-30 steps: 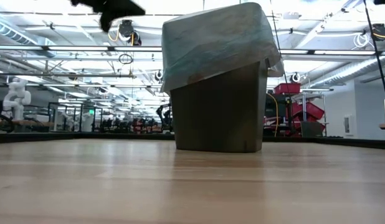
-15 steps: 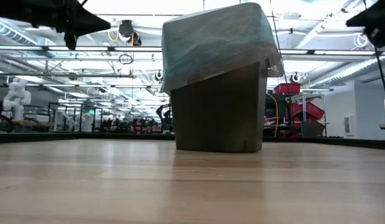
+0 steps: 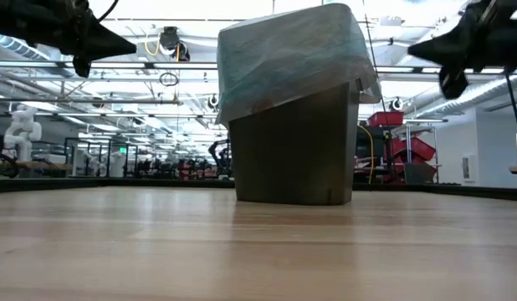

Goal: Pick and place trash into bin
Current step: Return to Home Position

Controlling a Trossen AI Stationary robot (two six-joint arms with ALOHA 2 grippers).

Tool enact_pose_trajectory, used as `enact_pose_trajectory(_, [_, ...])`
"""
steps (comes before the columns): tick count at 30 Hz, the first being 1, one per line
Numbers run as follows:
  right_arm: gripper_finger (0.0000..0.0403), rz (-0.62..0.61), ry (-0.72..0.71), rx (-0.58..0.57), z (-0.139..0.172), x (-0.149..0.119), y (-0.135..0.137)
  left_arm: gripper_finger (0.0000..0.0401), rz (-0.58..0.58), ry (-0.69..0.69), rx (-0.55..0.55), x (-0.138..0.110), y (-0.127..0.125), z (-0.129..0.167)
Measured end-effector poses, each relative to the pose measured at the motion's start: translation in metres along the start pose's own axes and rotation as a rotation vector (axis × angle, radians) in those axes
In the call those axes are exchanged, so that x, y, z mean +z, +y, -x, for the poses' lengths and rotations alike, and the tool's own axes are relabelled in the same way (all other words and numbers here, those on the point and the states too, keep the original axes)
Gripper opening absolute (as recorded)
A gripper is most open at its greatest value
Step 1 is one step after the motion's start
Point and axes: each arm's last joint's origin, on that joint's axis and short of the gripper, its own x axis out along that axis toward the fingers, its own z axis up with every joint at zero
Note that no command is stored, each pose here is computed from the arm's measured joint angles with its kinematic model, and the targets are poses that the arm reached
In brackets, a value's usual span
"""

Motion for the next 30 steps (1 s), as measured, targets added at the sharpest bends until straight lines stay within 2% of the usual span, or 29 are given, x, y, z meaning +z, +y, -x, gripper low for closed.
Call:
enact_pose_trajectory(3, [0.0000,-0.013,-0.095,0.033,-0.008,-0.023,-0.007,0.0000,-0.009,-0.006,0.025,0.000,0.001,0.000])
enact_pose_trajectory(8, [0.0000,-0.009,-0.061,-0.006,-0.009,-0.031,-0.011,0.0000,-0.033,-0.011,0.075,-0.006,0.003,-0.002])
enact_pose_trajectory(14, [0.0000,-0.067,0.030,-0.049,-0.009,-0.040,-0.015,0.0000,0.023,-0.078,0.083,-0.040,0.008,-0.011])
enact_pose_trajectory(18, [0.0000,-0.054,0.033,-0.053,-0.009,-0.041,-0.015,0.0000,0.100,-0.119,0.090,-0.066,0.012,-0.015])
enact_pose_trajectory(24, [0.0000,-0.026,0.032,-0.072,-0.009,-0.041,-0.015,0.0000,0.105,-0.090,0.198,-0.072,0.017,-0.014])
enact_pose_trajectory(30, [0.0000,-0.008,0.071,-0.080,-0.012,-0.044,-0.016,0.0000,0.085,-0.087,0.210,-0.072,0.017,-0.015])
